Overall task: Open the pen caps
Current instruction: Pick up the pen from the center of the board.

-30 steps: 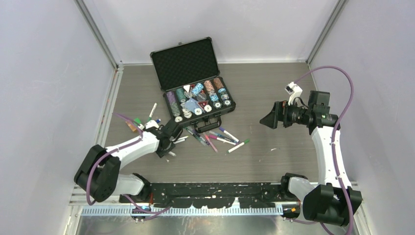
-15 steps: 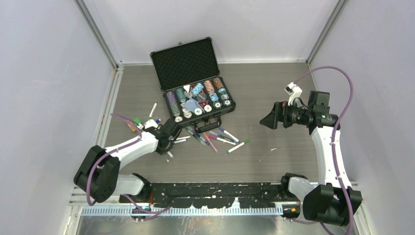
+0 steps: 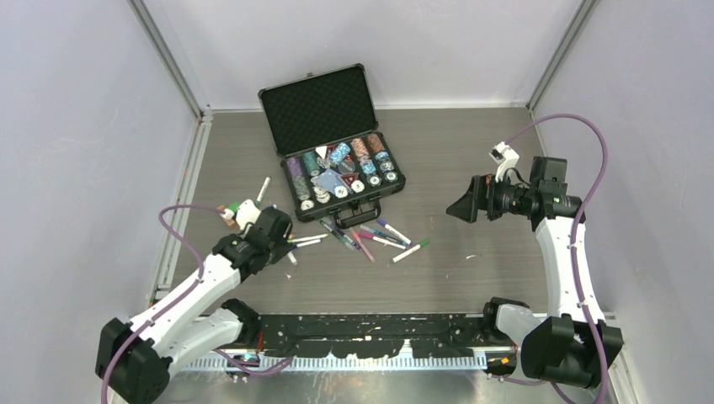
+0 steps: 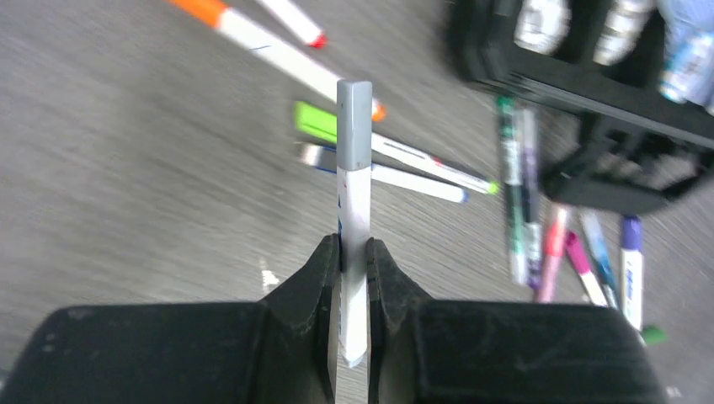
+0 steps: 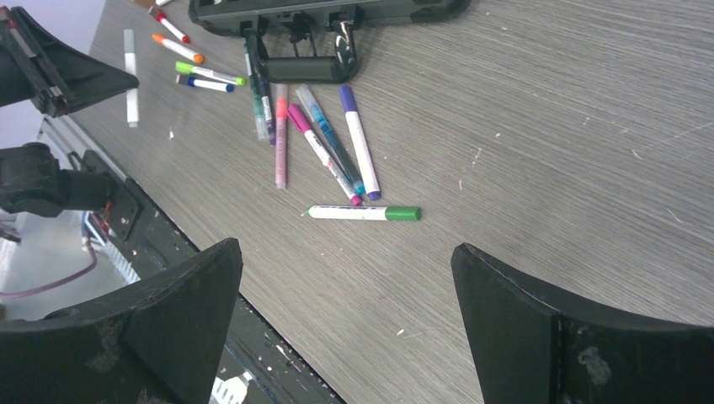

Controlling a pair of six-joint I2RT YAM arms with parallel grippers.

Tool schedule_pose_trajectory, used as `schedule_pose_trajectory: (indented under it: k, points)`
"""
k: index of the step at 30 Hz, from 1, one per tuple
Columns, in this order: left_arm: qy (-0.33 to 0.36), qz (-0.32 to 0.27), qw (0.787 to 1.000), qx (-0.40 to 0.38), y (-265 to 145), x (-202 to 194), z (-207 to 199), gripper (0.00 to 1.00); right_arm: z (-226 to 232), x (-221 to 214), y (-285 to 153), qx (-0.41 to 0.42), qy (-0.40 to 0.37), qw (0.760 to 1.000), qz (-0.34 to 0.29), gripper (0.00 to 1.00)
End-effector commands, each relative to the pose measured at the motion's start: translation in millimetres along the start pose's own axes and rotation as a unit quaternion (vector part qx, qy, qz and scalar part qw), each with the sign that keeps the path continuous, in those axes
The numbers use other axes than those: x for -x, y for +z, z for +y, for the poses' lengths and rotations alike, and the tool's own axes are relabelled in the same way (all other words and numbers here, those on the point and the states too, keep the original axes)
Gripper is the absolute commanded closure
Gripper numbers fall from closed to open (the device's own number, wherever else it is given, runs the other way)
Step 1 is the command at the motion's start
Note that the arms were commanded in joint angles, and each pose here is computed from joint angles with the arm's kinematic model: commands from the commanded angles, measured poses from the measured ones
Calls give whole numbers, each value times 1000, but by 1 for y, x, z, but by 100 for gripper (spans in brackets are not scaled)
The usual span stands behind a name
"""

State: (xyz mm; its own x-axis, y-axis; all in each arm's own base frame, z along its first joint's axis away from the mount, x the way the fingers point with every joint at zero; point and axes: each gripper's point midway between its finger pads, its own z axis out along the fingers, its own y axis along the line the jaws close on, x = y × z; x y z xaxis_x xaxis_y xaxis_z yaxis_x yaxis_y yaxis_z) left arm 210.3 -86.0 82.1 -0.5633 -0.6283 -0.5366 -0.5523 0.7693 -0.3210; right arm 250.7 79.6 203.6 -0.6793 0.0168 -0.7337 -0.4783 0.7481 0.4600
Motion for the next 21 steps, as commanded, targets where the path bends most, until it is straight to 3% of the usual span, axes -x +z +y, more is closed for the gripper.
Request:
schedule_pose_trajectory:
  k: [1,3,4,5,7,14,21]
  points:
    - [65,33,979,-190,-29,-5,-64,100,18,6,4,57,-12,998,-5,1]
    - [76,21,927,-367,-60,-5,-122,100,28,0,13,82,-16,996,12,1]
    - [74,34,910,-406,-67,-13,-129,100,31,-3,17,87,-20,996,21,1]
    - [61,8,877,-476,-87,-3,-152,100,40,-8,23,102,-31,994,35,1]
    - [55,1,850,-523,-100,-1,-166,100,54,-13,30,133,-42,989,46,1]
    - [16,-12,795,-607,-126,5,-211,100,106,-1,59,266,13,964,0,1]
    - [6,-23,780,-626,-127,-15,-247,100,122,6,84,267,49,963,-4,2]
